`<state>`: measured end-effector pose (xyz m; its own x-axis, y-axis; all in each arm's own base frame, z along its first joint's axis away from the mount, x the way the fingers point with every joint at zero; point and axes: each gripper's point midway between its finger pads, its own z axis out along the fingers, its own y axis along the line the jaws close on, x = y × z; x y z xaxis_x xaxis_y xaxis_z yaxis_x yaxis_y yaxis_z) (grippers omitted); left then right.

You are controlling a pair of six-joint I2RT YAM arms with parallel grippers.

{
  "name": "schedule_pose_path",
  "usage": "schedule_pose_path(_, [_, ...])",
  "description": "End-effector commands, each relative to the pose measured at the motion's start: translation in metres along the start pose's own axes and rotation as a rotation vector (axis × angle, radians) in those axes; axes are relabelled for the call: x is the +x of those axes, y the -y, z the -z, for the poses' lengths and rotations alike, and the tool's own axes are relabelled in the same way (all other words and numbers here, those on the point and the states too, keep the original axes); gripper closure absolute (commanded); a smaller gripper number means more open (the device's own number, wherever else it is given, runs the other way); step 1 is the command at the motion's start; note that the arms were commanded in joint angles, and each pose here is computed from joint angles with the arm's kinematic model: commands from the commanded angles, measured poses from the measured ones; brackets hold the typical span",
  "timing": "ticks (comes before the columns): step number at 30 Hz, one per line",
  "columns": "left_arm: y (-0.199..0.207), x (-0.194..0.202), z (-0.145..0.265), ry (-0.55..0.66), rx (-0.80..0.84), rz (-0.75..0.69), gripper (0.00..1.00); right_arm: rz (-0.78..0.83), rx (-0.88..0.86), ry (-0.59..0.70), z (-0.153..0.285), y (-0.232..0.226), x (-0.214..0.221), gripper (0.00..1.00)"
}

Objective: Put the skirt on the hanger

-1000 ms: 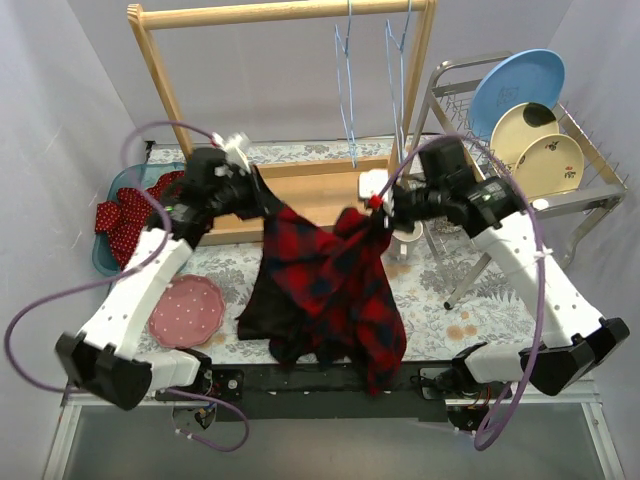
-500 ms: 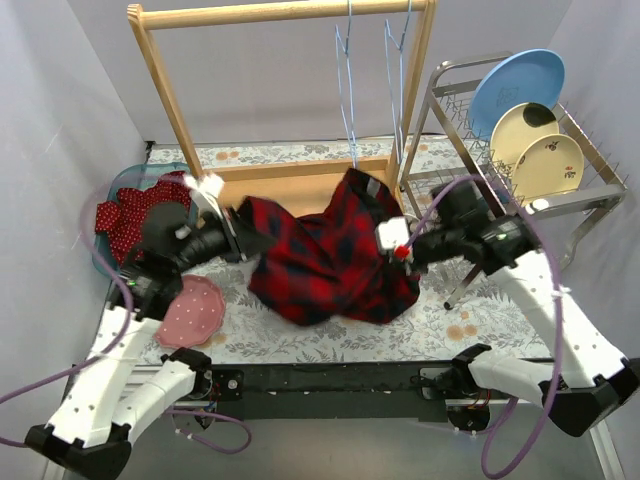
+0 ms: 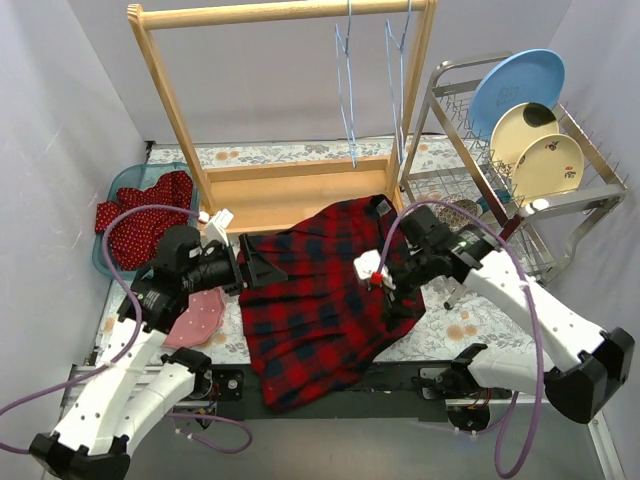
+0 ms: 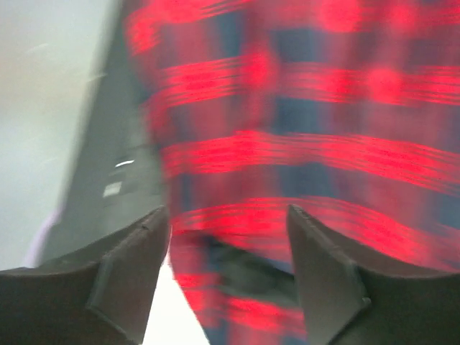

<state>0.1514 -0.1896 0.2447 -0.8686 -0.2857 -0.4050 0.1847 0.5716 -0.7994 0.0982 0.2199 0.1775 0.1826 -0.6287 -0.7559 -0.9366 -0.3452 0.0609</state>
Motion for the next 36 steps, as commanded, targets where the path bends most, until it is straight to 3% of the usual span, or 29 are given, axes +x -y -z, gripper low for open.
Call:
schedule_pose_path(1, [0.008, -0.007, -0.03, -0.071, 0.113, -0.015, 0.25, 0.005, 0.377, 0.061, 0.06, 0.058, -0.042, 0.23])
schedule_pose_path(7, [0.041, 0.024, -0.095, -0.173, 0.143, -0.115, 0.24, -0.223, 0.717, 0.171, 0.13, 0.113, -0.031, 0.22])
schedule_pose_path(9, [0.043, 0.047, -0.124, -0.237, 0.085, -0.144, 0.24, -0.298, 0.749, 0.156, 0.129, 0.123, -0.007, 0.23])
schedule_pose_path(10, [0.044, 0.038, -0.136, -0.177, 0.035, -0.161, 0.24, -0.346, 0.762, 0.158, 0.129, 0.126, 0.001, 0.24])
schedule_pose_path(12, [0.038, 0.051, -0.159, -0.198, -0.028, -0.185, 0.23, -0.408, 0.788, 0.158, 0.13, 0.135, 0.02, 0.26])
schedule_pose_path(13, [0.04, 0.043, -0.167, -0.155, -0.056, -0.194, 0.23, -0.421, 0.808, 0.151, 0.132, 0.138, 0.026, 0.26])
schedule_pose_path(16, [0.03, 0.056, -0.193, -0.185, -0.12, -0.228, 0.16, -0.453, 0.863, 0.124, 0.133, 0.15, 0.044, 0.26])
schedule_pose_path(23, [0.033, 0.05, -0.238, -0.159, -0.197, -0.352, 0.18, -0.491, 0.823, 0.11, 0.121, 0.163, 0.057, 0.27])
schedule_pose_path(28, [0.023, 0.046, -0.265, -0.17, -0.263, -0.4, 0.28, -0.494, 0.823, 0.109, 0.119, 0.17, 0.06, 0.26])
schedule_pose_path(33, [-0.001, 0.046, -0.268, -0.179, -0.388, -0.441, 0.31, -0.505, 0.817, 0.106, 0.116, 0.171, 0.064, 0.27])
schedule_pose_path(36, [-0.01, 0.045, -0.266, -0.178, -0.431, -0.455, 0.5, -0.513, 0.814, 0.104, 0.113, 0.172, 0.067, 0.27])
